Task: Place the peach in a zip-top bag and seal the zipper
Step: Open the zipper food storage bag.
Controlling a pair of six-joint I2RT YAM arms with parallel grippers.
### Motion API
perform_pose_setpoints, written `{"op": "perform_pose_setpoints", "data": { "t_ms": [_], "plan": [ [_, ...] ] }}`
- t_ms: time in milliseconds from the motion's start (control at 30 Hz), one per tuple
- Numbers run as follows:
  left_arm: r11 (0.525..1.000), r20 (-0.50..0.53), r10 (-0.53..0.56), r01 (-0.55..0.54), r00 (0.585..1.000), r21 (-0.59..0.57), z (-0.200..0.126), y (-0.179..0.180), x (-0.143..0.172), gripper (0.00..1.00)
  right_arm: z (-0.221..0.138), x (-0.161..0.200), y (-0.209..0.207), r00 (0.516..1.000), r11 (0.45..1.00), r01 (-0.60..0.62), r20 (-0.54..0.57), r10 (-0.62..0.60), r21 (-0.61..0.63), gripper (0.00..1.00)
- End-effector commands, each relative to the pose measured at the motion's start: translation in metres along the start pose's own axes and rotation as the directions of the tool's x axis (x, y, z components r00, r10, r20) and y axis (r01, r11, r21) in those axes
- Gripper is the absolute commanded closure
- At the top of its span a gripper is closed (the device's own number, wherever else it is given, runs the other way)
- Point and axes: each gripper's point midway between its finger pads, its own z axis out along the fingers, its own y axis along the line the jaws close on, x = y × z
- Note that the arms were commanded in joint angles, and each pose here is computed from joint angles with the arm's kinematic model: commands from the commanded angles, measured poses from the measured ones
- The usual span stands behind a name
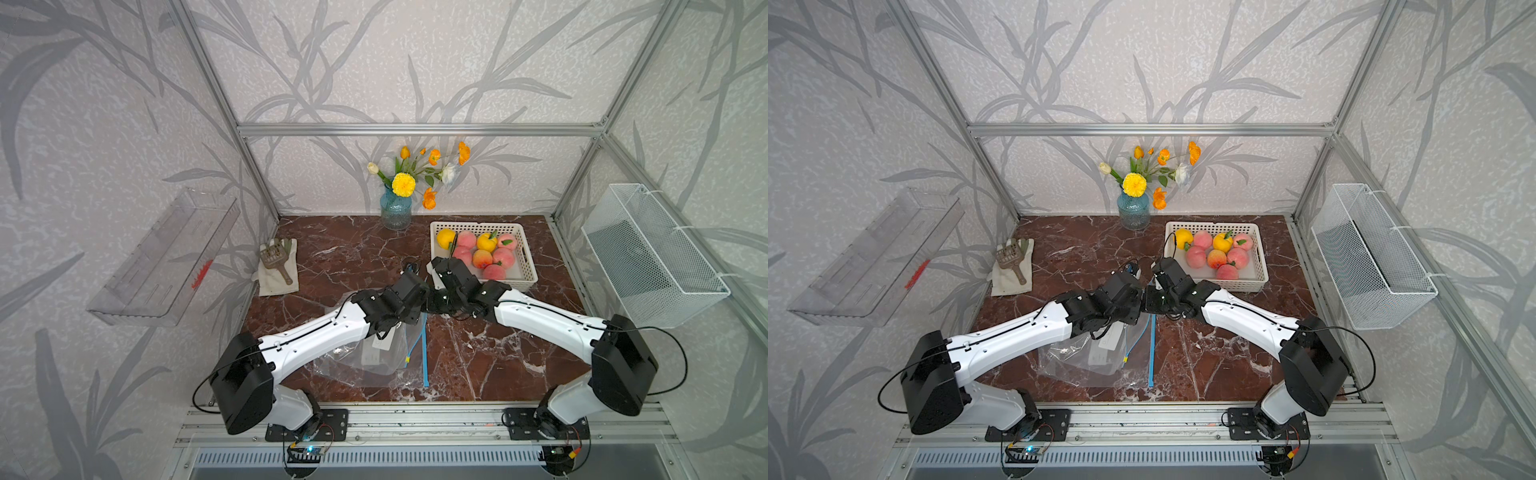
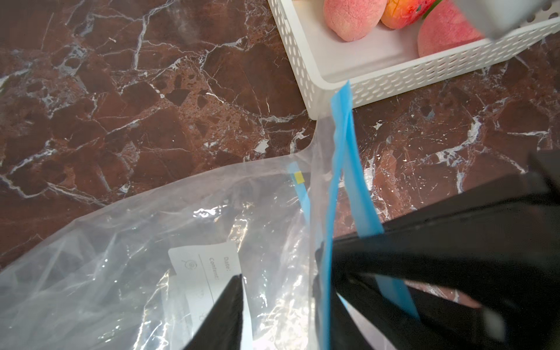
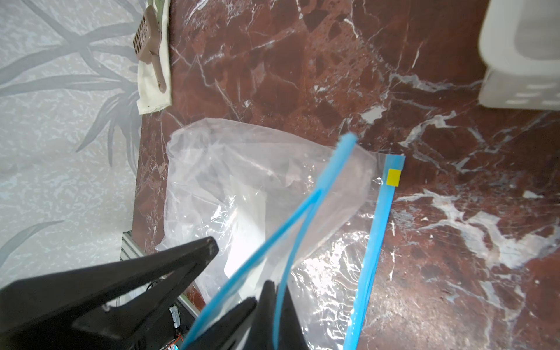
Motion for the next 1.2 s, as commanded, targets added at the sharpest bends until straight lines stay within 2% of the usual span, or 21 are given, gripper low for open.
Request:
{"op": "perform_pose_setpoints", "data": {
  "t_ms": [0, 100, 300, 533, 767, 867, 933, 1167],
  "plan": [
    [1.000, -0.002, 0.011, -0.011, 1.000, -0.013, -0.006, 0.002, -0.007, 0.68, -0.010, -0.001, 0.003, 0.999, 0.999, 0.032, 0.021, -0.031, -0.023, 0.98],
    [1.000, -0.001, 0.001, -0.001, 1.000, -0.012, -0.008, 0.003, -0.007, 0.74, -0.012, -0.001, -0.005, 0.999, 1.000, 0.023, 0.032, -0.023, 0.014, 0.98],
    [0.999, -0.018, -0.034, 0.034, 0.999, 0.024, -0.017, 0.001, -0.001, 0.72, -0.014, -0.002, -0.015, 0.999, 0.998, -0.001, 0.051, -0.003, 0.062, 0.98],
    [0.993, -0.099, -0.081, 0.088, 0.992, 0.077, -0.019, -0.003, 0.024, 0.70, -0.016, -0.007, -0.018, 0.996, 0.997, -0.041, 0.082, 0.035, 0.073, 0.98],
    [0.992, -0.070, -0.096, 0.101, 0.993, 0.071, -0.025, 0.001, 0.020, 1.00, -0.014, -0.004, -0.016, 0.998, 0.998, -0.023, 0.061, 0.019, 0.061, 0.98],
    [0.992, -0.032, -0.111, 0.113, 0.993, 0.057, -0.030, 0.005, 0.011, 1.00, -0.016, -0.001, -0.020, 0.998, 0.997, -0.007, 0.061, 0.003, 0.074, 0.97],
    [0.991, 0.009, -0.128, 0.127, 0.992, 0.034, -0.036, 0.011, 0.004, 1.00, -0.019, 0.001, -0.024, 0.998, 0.996, 0.011, 0.063, -0.016, 0.089, 0.94],
    [0.978, 0.173, -0.206, 0.210, 0.963, -0.008, -0.070, 0.035, -0.029, 1.00, -0.038, 0.002, -0.037, 0.994, 0.986, 0.058, 0.088, -0.072, 0.156, 0.70]
  ]
}}
